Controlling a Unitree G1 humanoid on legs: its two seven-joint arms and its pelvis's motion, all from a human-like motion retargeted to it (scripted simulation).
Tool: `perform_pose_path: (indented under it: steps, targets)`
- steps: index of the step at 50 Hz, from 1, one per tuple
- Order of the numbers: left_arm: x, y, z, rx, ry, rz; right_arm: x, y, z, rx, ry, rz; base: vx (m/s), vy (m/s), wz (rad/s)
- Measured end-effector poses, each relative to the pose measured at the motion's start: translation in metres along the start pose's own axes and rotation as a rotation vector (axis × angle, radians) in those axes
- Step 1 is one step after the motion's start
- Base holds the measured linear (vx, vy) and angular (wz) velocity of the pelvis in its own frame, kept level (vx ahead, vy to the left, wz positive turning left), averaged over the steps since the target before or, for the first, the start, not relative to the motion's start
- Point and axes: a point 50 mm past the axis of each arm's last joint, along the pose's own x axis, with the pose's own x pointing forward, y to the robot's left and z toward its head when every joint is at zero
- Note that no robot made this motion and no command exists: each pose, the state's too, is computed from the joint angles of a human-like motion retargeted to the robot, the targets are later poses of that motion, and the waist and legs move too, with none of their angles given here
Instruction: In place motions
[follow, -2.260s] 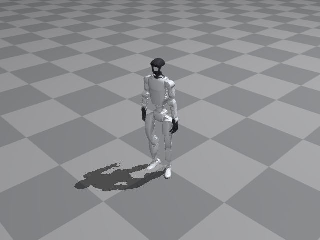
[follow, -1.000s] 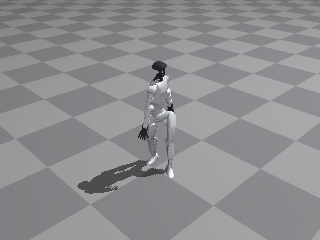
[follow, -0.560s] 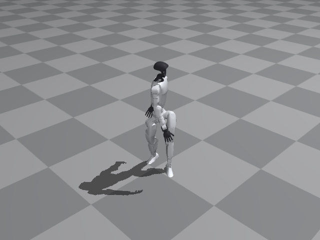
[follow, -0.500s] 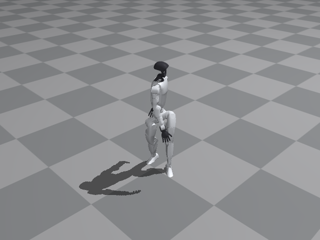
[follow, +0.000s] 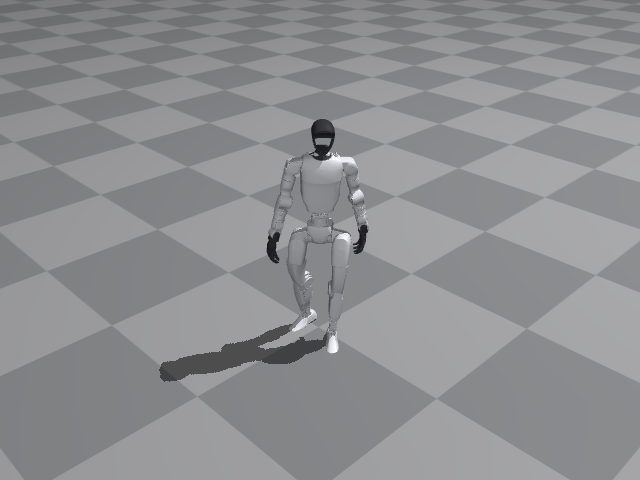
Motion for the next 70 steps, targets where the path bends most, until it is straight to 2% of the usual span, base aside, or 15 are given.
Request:
perform_pose_path:
  steps: [10,15,22,28,32,37,43,50,60,65,70]
  targets:
    - [-0.006,0.011,0.035,0.036,-0.133,0.020,-0.003,-0.007,0.030,0.131,-0.108,-0.025,-0.09,-0.17,-1.64]
    - [-0.010,0.016,0.051,-0.010,-0.211,0.034,-0.001,0.004,0.010,0.209,-0.062,0.011,-0.02,-0.11,-1.21]
    - [-0.008,-0.002,0.062,-0.144,-0.272,-0.019,0.001,0.018,-0.025,0.309,0.051,-0.009,-0.04,-0.10,-0.45]
    - [-0.001,-0.022,0.046,-0.088,-0.208,-0.081,0.001,0.036,-0.053,0.437,0.113,0.025,0.03,-0.09,0.08]
    - [0.005,-0.038,0.020,-0.047,-0.097,-0.123,0.000,0.042,-0.065,0.345,0.150,0.066,0.04,-0.07,0.05]
    - [0.008,-0.058,-0.021,-0.055,0.056,-0.180,0.000,0.040,-0.062,0.108,0.162,0.108,0.02,-0.06,-0.16]
    - [0.006,-0.067,-0.064,-0.080,0.195,-0.173,0.003,0.032,-0.024,-0.118,0.055,0.115,-0.05,-0.14,-0.36]
    - [0.002,-0.061,-0.087,-0.060,0.268,-0.164,-0.002,0.024,0.037,-0.227,-0.159,0.057,-0.12,-0.21,-0.76]
    - [0.006,-0.052,-0.054,-0.058,0.156,-0.143,-0.011,0.026,0.079,-0.307,-0.259,0.050,-0.23,-0.18,-0.89]
    - [0.008,-0.047,-0.021,-0.046,0.028,-0.146,-0.008,0.022,0.069,-0.377,-0.198,0.027,-0.18,-0.04,-1.10]
    - [0.006,-0.042,0.005,0.001,-0.066,-0.159,-0.003,0.017,0.035,-0.338,-0.052,0.028,-0.09,-0.02,-0.78]
